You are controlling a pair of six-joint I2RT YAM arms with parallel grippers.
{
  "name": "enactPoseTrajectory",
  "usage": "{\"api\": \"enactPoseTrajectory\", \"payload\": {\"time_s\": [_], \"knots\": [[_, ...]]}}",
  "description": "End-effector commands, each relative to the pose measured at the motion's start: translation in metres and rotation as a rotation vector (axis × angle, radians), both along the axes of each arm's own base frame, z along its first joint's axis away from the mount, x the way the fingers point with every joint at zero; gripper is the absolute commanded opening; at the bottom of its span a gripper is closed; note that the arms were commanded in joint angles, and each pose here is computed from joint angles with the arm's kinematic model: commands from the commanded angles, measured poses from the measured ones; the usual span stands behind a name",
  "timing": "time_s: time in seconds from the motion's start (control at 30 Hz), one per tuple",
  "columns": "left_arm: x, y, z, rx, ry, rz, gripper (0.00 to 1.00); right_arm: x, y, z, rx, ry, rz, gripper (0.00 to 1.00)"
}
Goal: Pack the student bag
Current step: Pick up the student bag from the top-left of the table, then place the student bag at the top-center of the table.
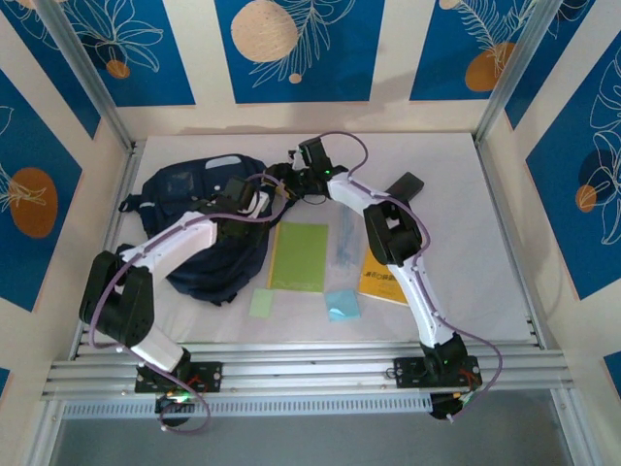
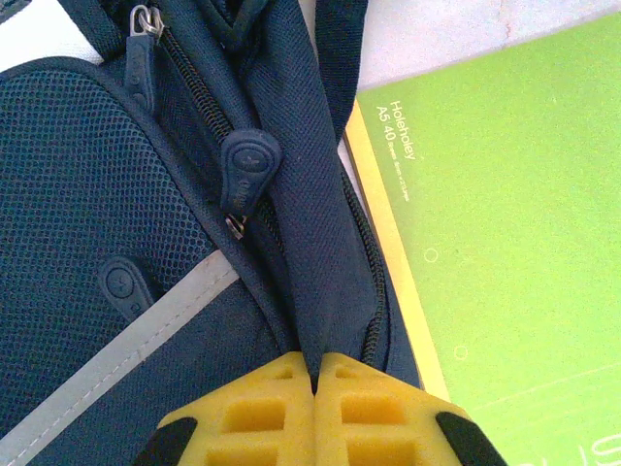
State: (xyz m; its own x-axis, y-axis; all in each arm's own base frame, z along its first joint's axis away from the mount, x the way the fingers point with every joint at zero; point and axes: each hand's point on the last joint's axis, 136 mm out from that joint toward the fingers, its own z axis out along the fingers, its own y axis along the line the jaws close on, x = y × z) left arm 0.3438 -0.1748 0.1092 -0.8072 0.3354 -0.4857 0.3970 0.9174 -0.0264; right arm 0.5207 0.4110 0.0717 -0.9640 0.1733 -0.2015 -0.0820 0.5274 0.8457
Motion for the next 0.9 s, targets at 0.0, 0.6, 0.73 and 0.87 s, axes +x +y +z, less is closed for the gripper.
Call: {"api": "enactPoseTrajectory", "payload": {"time_s": [0.0, 0.6, 0.73, 0.87], "knots": [[-0.003, -0.017, 0.02, -0.074, -0.052, -0.057, 0.0, -0.013, 0.017, 0.011, 0.042, 0.039, 0.051, 0.58], [0.056, 0.054, 0.025, 0.161, -0.239, 0.216, 0.0, -0.025, -0.071, 0.153, 0.26, -0.103, 0.034, 0.0], [0.077, 0.043, 0.038, 0.138, -0.292, 0.205, 0.0, -0.048, -0.084, 0.15, 0.242, -0.035, 0.008, 0.0], [0.101, 0.03, 0.04, 0.12, -0.342, 0.181, 0.0, -0.067, -0.098, 0.133, 0.202, 0.087, -0.11, 0.0]]}}
